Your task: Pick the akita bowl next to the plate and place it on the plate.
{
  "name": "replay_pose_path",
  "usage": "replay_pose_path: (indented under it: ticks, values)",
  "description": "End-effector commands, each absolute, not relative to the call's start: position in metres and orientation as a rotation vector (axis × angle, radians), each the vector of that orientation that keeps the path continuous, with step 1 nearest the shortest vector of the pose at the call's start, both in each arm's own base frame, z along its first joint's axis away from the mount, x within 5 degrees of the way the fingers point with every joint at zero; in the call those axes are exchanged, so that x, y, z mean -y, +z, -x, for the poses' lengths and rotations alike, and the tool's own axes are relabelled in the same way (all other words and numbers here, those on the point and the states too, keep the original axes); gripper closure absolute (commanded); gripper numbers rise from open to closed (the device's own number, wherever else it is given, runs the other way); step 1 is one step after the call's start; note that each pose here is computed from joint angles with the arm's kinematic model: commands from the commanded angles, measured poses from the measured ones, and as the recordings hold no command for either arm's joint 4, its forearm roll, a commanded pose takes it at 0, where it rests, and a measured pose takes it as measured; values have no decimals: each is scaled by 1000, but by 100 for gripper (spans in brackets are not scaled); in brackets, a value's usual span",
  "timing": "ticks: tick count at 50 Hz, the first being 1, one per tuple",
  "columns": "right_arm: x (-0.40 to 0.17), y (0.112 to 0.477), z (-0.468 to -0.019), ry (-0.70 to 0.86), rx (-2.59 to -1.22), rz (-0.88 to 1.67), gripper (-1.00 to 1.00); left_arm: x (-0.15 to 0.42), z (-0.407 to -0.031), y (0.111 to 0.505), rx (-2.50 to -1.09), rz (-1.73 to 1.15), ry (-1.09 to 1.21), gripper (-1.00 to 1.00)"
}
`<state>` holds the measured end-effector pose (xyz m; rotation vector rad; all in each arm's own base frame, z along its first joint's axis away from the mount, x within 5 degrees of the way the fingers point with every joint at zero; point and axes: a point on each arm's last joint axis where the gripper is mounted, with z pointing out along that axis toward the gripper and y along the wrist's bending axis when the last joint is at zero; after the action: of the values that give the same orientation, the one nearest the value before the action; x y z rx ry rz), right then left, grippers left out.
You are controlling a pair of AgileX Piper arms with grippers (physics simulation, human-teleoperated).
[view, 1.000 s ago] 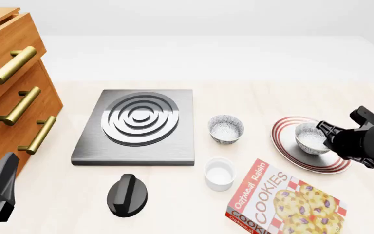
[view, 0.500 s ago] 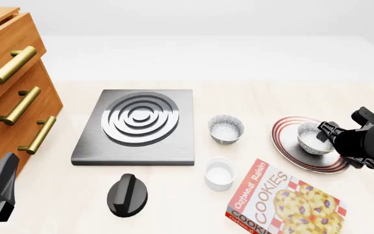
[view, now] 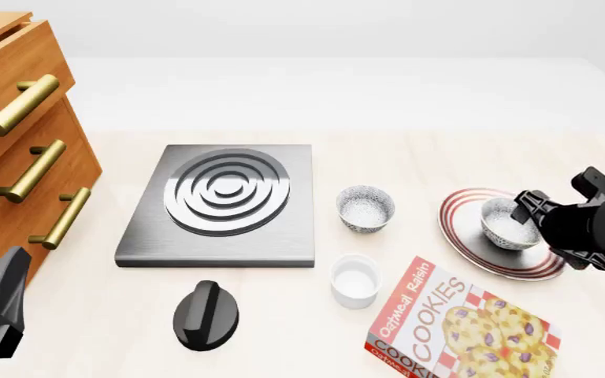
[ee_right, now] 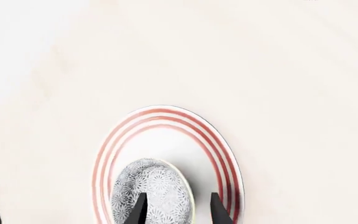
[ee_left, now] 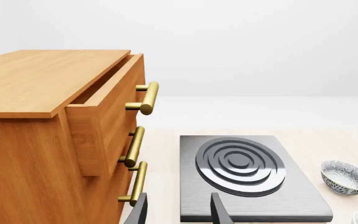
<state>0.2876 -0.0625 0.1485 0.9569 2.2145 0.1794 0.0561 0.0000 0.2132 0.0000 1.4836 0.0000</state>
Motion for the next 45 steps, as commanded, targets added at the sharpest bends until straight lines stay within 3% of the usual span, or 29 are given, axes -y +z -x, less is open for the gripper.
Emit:
replay_pose_path:
  ticks: [1, 20, 37, 45]
  values:
    - [50, 176, -276, 233, -2166, -961, -100, 0, -56, 213, -1484, 0, 0, -100]
    - [32, 243, -240, 337, -2029, -953, -100, 0, -56, 213, -1484, 0, 0, -100]
    - [8, 322, -158, 476, -1829, -805, -100, 0, -56, 213, -1484, 0, 0, -100]
    - [4, 333, -138, 501, -1784, -765, -100, 0, -56, 213, -1484, 0, 0, -100]
